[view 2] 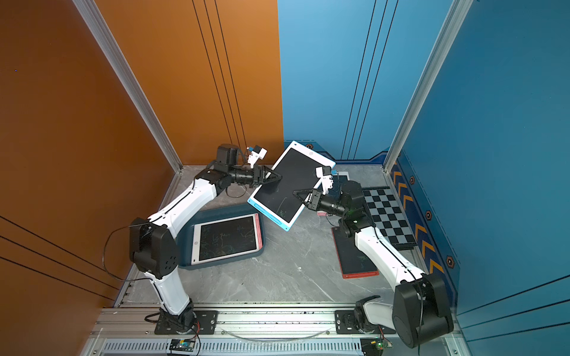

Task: Take out the writing tablet from the storage box
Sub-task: Place the writing tablet at the center of the board.

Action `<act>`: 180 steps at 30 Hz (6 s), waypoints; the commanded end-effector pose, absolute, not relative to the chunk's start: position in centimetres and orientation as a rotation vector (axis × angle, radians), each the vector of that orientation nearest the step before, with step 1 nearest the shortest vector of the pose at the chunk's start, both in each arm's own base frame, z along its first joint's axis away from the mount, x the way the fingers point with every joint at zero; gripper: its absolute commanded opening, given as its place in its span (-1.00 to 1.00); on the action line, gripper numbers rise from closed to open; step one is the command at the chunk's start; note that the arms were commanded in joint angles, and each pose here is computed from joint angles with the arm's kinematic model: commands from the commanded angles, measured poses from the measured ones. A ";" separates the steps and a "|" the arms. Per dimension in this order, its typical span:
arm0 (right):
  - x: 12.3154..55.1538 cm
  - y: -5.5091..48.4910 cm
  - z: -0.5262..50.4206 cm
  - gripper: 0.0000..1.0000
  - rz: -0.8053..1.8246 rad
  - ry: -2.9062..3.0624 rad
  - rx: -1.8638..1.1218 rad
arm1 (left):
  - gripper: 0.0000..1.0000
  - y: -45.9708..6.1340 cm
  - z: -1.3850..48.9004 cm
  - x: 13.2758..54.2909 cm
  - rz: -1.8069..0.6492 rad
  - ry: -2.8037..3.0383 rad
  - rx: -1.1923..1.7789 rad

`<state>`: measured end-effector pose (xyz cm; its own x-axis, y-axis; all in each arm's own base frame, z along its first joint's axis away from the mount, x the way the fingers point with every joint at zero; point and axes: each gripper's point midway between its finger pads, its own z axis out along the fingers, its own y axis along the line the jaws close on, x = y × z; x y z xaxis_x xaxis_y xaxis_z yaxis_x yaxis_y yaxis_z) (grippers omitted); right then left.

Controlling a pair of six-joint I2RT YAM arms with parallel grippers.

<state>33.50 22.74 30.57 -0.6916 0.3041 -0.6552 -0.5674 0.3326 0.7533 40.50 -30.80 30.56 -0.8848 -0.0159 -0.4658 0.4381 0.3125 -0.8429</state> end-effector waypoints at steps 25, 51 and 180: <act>33.6 20.8 32.4 -0.75 1.503 1.741 -0.283 | -0.45 -31.4 33.1 40.5 -1.674 2.133 0.446; 40.4 13.3 30.0 0.31 1.444 1.623 0.224 | -1.00 -30.1 34.1 44.6 -1.680 2.035 0.220; 33.9 31.7 19.9 0.23 0.709 2.199 -0.319 | 0.65 -5.9 18.3 36.7 -0.277 2.408 -0.484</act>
<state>33.96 28.69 18.57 -0.6929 0.0402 -0.7199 -0.3633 0.8430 0.3966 40.39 -9.50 22.02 -0.6696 -0.3784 -0.6391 -0.1301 0.9070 -0.4006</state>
